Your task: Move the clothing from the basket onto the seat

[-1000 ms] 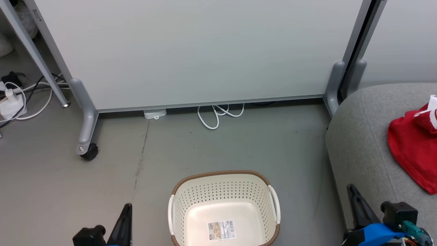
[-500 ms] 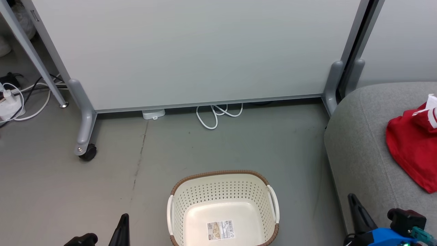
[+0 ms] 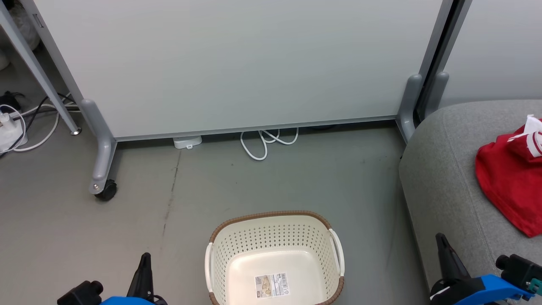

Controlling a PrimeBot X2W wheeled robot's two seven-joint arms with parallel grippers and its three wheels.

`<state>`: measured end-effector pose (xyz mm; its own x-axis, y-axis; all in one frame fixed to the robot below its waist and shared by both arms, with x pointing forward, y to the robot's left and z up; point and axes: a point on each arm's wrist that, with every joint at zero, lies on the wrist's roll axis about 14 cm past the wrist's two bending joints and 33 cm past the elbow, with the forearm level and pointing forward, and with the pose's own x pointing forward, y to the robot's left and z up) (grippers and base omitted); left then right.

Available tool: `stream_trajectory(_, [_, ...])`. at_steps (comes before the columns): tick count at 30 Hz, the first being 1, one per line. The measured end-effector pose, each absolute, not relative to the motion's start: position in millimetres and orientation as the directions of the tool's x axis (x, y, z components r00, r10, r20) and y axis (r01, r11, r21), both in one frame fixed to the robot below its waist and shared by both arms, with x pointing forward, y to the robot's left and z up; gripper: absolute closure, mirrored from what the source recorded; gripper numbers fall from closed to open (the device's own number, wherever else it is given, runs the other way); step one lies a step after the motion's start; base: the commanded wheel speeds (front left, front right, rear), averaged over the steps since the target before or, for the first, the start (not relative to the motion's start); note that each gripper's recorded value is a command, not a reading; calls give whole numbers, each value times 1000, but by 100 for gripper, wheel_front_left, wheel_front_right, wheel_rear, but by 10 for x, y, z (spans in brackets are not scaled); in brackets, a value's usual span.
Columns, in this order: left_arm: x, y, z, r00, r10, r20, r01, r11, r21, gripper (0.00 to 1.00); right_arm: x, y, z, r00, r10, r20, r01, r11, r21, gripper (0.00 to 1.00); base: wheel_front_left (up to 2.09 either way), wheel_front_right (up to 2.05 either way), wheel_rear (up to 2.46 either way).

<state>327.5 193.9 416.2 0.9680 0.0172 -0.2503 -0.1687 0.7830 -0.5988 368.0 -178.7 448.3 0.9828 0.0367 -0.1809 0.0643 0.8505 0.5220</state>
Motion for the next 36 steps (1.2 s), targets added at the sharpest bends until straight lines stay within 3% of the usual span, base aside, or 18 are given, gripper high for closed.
stream_trajectory(36, [3569, 2020, 4516, 984, 36, -174, -170, 459, -872, 100, 3792, -1870, 4703, 992, 15, -126, 100, 516, 851, 100, 0, 0, 0])
